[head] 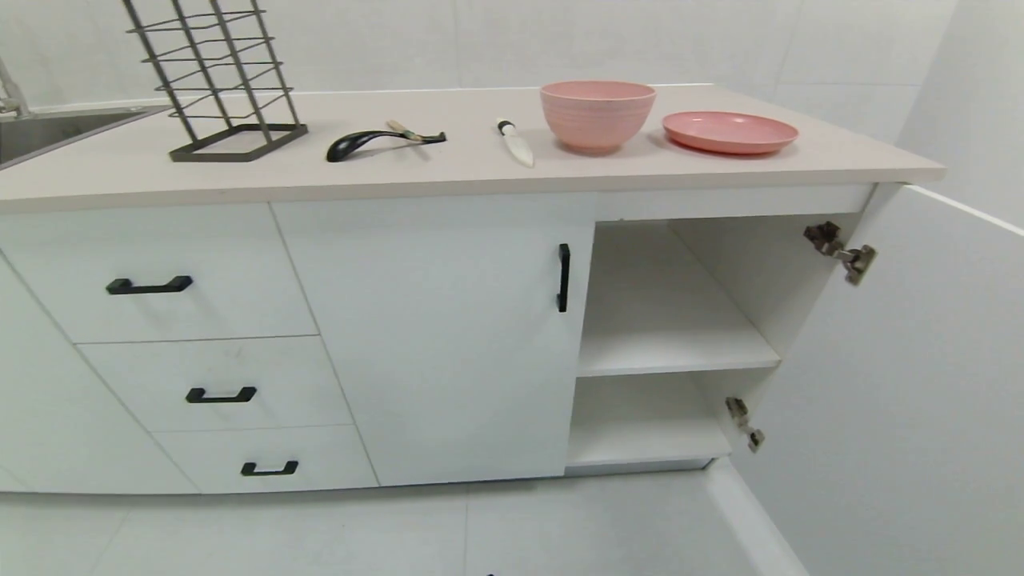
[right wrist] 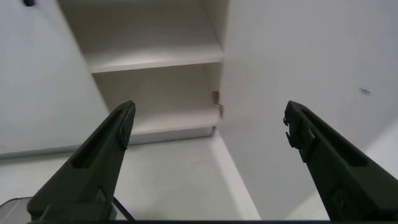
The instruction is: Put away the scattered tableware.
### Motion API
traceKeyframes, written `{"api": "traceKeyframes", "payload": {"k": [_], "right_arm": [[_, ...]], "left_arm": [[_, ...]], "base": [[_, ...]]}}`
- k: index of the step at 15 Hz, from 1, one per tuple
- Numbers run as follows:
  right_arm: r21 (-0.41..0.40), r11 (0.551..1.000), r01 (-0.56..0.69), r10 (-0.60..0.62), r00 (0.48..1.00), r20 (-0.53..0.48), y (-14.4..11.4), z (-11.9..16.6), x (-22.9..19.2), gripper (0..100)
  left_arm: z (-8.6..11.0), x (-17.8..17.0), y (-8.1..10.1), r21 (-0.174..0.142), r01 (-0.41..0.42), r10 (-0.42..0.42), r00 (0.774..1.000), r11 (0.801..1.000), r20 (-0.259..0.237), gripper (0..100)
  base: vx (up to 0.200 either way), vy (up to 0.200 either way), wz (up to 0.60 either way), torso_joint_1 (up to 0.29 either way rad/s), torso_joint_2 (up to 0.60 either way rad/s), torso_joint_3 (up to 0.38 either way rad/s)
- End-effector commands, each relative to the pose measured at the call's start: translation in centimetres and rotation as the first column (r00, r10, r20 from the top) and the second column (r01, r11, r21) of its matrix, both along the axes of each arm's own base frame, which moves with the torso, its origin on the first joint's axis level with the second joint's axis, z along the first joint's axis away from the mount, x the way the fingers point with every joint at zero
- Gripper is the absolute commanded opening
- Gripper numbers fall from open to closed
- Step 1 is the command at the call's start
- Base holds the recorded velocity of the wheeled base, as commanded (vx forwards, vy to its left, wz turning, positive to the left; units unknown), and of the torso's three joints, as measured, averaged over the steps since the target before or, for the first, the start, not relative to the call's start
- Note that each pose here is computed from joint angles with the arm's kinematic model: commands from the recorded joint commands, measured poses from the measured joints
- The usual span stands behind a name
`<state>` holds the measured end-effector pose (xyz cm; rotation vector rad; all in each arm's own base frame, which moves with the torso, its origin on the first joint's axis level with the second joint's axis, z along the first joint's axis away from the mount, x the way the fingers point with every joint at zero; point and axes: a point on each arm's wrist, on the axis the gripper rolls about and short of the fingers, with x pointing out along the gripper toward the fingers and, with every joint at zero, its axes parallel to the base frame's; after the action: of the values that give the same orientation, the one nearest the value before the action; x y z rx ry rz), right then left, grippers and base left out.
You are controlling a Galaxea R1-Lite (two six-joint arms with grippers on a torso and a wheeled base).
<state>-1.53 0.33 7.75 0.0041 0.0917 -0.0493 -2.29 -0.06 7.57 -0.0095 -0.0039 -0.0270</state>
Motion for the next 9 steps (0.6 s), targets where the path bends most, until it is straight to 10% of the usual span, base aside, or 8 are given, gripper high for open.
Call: {"api": "traceKeyframes", "payload": {"k": [1, 6, 9], "right_arm": [[0.0, 1.0, -0.001, 0.001, 1.0, -0.002, 0.0, 0.01, 0.02, 100], [0.0, 1.0, 0.001, -0.001, 1.0, -0.002, 0.0, 0.01, 0.02, 100], [0.0, 1.0, 0.003, -0.003, 1.0, -0.003, 0.0, 0.01, 0.03, 100]], "left_arm": [[0.01, 0.01, 0.0, 0.0, -0.001, 0.001, 1.0, 1.0, -0.001, 100], [0.01, 0.01, 0.0, -0.01, 0.001, -0.001, 1.0, 1.0, -0.001, 100], [0.01, 0.01, 0.0, -0.007, 0.001, -0.001, 1.0, 1.0, -0.001, 100]], "base": [[0.0, 0.0, -0.6, 0.002, 0.01, -0.007], [0.0, -0.04, 0.0, -0.001, 0.0, 0.0], [0.2, -0.133, 0.0, -0.001, 0.0, 0.001]]}}
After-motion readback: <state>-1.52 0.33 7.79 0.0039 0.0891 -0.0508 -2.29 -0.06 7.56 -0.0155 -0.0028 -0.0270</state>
